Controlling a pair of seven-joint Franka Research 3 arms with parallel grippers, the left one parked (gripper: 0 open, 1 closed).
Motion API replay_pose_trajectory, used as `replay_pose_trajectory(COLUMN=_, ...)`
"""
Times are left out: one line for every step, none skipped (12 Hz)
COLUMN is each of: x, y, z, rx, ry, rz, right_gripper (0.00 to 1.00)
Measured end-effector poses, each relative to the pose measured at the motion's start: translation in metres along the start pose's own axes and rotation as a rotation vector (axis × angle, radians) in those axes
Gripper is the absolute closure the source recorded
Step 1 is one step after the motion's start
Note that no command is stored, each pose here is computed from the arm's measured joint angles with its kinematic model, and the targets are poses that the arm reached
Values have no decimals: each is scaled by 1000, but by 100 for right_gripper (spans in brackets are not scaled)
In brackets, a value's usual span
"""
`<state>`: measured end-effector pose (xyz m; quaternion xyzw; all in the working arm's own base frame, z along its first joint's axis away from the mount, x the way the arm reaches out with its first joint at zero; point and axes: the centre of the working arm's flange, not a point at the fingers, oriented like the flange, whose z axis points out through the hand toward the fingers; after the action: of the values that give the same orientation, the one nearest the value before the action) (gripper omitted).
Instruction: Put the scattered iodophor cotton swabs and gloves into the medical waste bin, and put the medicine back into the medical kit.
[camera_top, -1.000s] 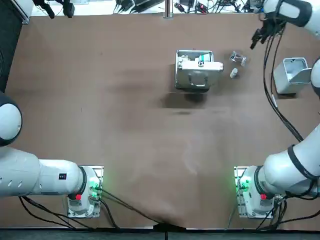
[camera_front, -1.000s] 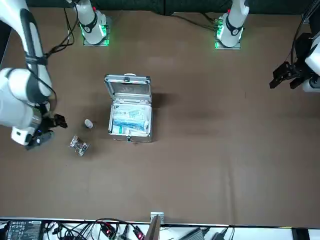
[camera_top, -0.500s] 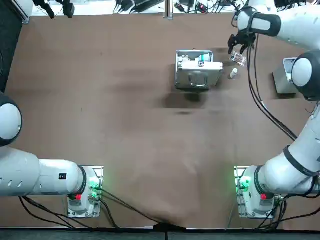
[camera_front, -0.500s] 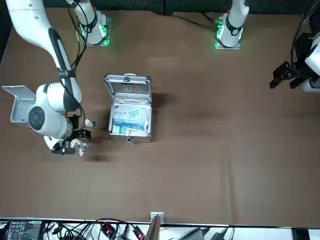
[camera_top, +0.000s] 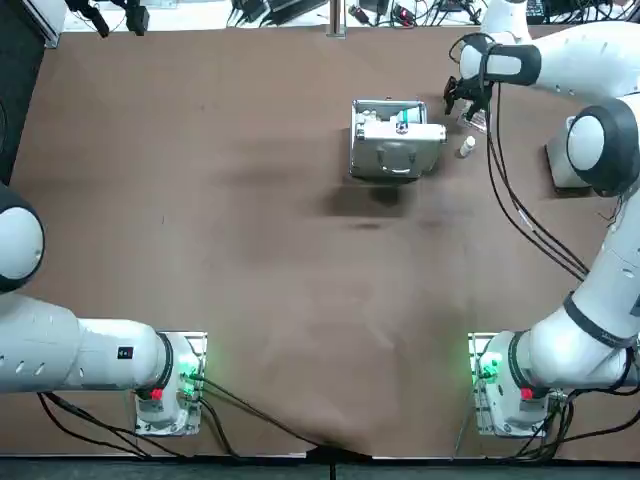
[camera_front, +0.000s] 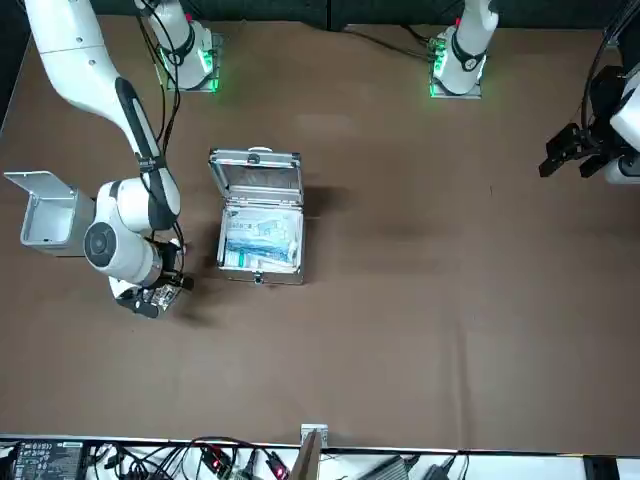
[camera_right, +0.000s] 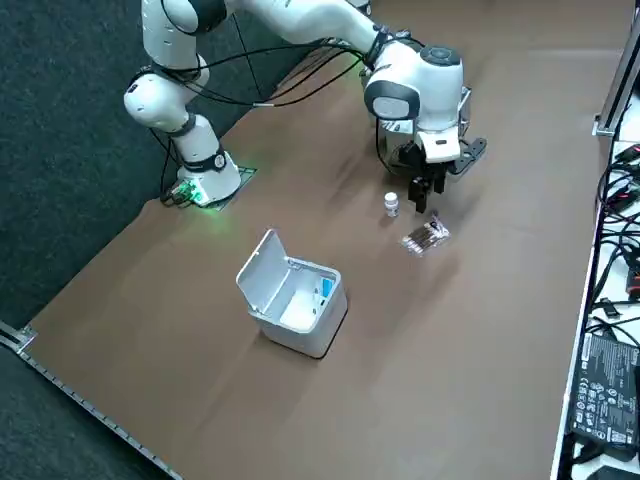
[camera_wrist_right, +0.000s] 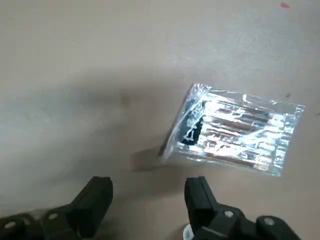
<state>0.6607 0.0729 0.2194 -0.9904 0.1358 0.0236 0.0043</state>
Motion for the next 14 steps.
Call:
replay_pose_trajectory(x=0, y=0, z=3, rx=-10, ry=5, rz=6, right_gripper=11)
replay_pose_trajectory(x=0, y=0, z=6, rx=-17, ry=9, rz=8, right_gripper=11)
replay_pose_trajectory(x=0, y=-1, z=8, rx=-19, ry=12, rz=9, right_gripper=16)
replay_pose_trajectory(x=1, y=-1, z=11, rx=-18, ry=17, rz=14, right_gripper=20)
replay_pose_trajectory(x=2, y=0, z=13, rx=-17, ry=21, rz=23, right_gripper=21)
replay_pose_trajectory(x=3, y=1, z=15, rx=-21, ry=24, rz=32, right_gripper=31)
replay_pose_trajectory(x=4, y=4, z=16, rx=-25, ry=25, rz=39, right_gripper=32)
replay_pose_trajectory(x=5, y=6, z=17, rx=-29, ry=25, rz=44, right_gripper=34)
replay_pose_trajectory(x=6, y=9, z=19, rx=-31, ry=25, rz=48, right_gripper=35)
replay_pose_trajectory(x=7, y=10, z=21, rx=-33, ry=24, rz=51, right_gripper=38)
replay_pose_trajectory(x=7, y=11, z=23, rx=-35, ry=22, rz=54, right_gripper=40)
replay_pose_trajectory(x=7, y=11, z=26, rx=-36, ry=18, rz=56, right_gripper=54)
replay_pose_trajectory(x=7, y=11, z=27, rx=-37, ry=17, rz=56, right_gripper=56)
replay_pose_trajectory(x=7, y=11, z=26, rx=-36, ry=18, rz=56, right_gripper=58)
